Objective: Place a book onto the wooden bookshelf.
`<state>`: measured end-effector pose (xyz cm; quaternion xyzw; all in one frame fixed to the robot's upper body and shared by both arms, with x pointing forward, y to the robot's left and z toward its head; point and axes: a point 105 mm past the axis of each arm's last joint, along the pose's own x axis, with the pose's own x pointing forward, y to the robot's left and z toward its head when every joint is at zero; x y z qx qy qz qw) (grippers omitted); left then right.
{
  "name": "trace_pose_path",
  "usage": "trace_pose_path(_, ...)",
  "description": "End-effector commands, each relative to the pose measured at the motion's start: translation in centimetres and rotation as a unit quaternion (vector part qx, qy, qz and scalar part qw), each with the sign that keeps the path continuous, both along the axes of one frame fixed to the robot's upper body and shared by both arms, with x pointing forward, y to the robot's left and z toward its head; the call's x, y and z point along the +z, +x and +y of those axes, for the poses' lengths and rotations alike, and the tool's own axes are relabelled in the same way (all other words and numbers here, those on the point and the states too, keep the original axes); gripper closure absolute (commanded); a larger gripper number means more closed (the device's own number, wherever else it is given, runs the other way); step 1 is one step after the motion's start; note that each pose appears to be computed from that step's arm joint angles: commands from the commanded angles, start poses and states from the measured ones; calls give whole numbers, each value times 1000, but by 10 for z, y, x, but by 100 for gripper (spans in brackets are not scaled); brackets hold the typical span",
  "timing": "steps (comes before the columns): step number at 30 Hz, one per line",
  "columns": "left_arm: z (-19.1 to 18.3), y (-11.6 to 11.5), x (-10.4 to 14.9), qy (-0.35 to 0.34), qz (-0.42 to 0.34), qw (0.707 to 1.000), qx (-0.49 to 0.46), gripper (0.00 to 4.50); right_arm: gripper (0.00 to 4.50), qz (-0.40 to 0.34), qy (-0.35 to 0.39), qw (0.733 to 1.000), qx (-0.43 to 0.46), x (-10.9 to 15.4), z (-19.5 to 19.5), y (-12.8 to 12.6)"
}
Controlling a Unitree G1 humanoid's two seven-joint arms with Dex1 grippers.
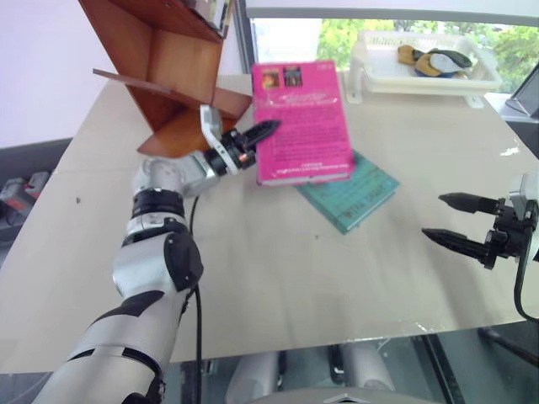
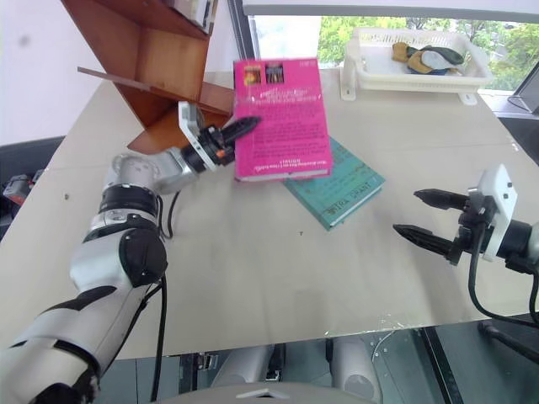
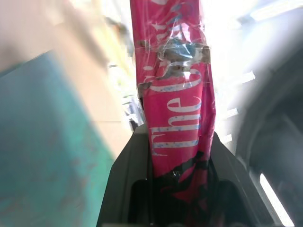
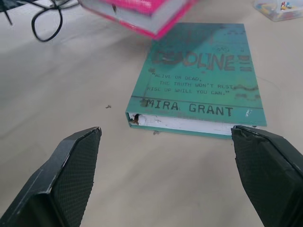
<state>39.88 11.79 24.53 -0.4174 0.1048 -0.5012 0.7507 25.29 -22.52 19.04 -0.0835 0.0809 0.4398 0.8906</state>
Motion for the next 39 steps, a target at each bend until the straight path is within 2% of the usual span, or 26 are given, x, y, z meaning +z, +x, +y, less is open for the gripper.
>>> trace_pose_path(1, -16, -40, 40, 90, -177, 979, -43, 389, 0, -29, -6, 1000, -2, 14, -5, 2)
trace_pose_path(2, -19, -49, 43, 142, -242, 959, -39, 389, 0, -31, -6, 999, -3, 16, -7, 4)
trace_pose_path(4, -25, -62, 46, 201, -322, 924, -36, 389, 0, -35, -5, 999, -4, 18, -9, 5)
trace_pose_path(6, -26, -65, 59, 274, -417, 867, 1, 389, 0, -41, 5, 999, -6, 23, -13, 5)
trace_pose_path(8, -24, -65, 71, 351, -509, 785, 44, 389, 0, -45, 19, 999, 1, 27, -15, 4)
trace_pose_path(11, -22, -65, 88, 394, -597, 693, 85, 389, 0, -44, 38, 998, 18, 28, -13, 1)
trace_pose_path(14, -14, -68, 111, 452, -716, 513, 141, 389, 0, -47, 44, 998, 18, 28, -14, 1)
trace_pose_path(15, -11, -67, 116, 466, -738, 463, 152, 389, 0, -45, 44, 998, 18, 27, -14, 2)
trace_pose_path(17, -5, -66, 121, 476, -755, 420, 162, 389, 0, -43, 44, 998, 19, 26, -14, 1)
trace_pose_path(18, 3, -62, 125, 496, -762, 379, 175, 389, 0, -44, 44, 998, 20, 26, -14, 1)
trace_pose_path(21, 34, -52, 136, 536, -761, 309, 197, 389, 0, -55, 52, 997, 22, 33, -16, 1)
trace_pose_path(23, 51, -47, 135, 553, -754, 296, 195, 389, 0, -64, 60, 996, 26, 39, -18, 1)
trace_pose_path(29, 77, -42, 129, 575, -747, 288, 168, 389, 0, -83, 90, 991, 54, 54, -17, -2)
trace_pose_path(37, 114, -33, 128, 631, -690, 316, 159, 389, 0, -90, 92, 990, 66, 59, -17, -5)
trace_pose_path(39, 128, -26, 128, 647, -656, 344, 179, 389, 0, -92, 91, 989, 66, 60, -17, -5)
